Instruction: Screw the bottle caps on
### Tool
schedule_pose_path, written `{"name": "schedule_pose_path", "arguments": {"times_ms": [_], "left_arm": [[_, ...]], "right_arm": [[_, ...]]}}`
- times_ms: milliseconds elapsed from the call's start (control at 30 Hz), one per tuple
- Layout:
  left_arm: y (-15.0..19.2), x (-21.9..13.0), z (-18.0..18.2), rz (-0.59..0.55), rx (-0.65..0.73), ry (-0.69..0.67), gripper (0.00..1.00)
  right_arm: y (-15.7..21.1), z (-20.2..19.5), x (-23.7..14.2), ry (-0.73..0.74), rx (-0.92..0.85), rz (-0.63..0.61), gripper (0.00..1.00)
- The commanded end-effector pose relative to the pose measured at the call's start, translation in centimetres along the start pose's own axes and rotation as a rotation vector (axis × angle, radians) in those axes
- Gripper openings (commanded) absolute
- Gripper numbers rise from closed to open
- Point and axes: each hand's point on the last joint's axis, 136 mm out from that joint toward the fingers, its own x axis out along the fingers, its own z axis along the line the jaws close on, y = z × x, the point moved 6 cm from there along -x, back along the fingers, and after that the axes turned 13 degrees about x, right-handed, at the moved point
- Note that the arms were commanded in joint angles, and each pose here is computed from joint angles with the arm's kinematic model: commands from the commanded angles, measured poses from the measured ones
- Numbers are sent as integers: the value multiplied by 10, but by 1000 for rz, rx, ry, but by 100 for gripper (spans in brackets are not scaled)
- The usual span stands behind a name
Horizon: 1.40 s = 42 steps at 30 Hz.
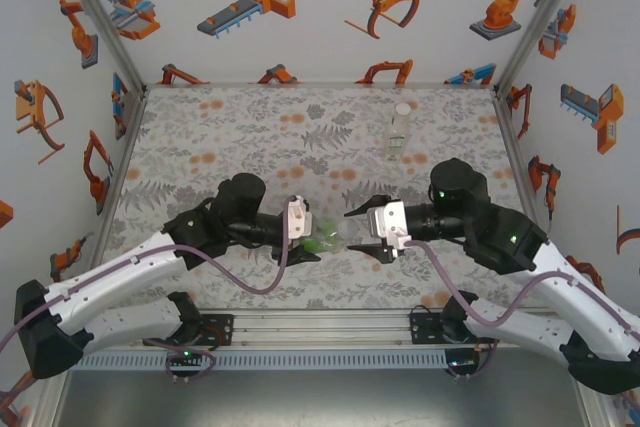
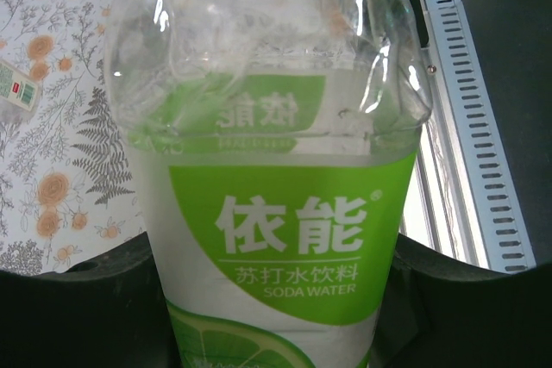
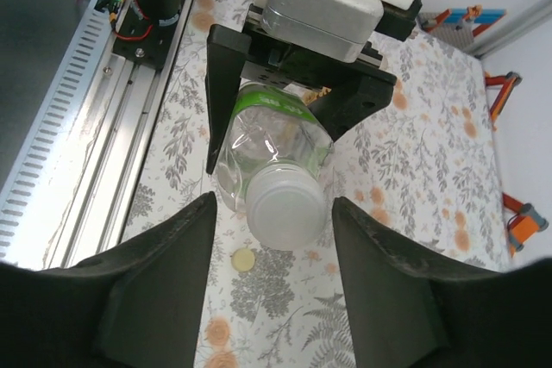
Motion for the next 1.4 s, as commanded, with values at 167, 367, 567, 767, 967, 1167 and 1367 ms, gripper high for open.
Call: {"name": "schedule_pose_path", "arguments": {"times_ms": [167, 367, 567, 767, 967, 1167, 1367], "left_arm": [[-7, -2, -3, -29, -16, 8, 0], [-7, -2, -3, -28, -16, 8, 0], [-6, -1, -2, -28, -15, 9, 0], [-8, -1, -1, -34, -6, -5, 0], [-3, 0, 13, -18, 30, -131, 0], [3, 4, 30, 19, 47, -262, 0], [7, 13, 41, 41, 45, -295, 0]], "right_arm": [[-9, 5, -5, -9, -80, -59, 51], [-9, 3, -3, 0, -79, -56, 48], [-6, 3, -3, 0, -72, -47, 39], [-6, -4, -2, 50, 59, -41, 16], [0, -28, 2, 225, 485, -100, 0], [23, -50, -8, 486, 1008, -280, 0], [65, -58, -16, 750, 1567, -281, 0]]}}
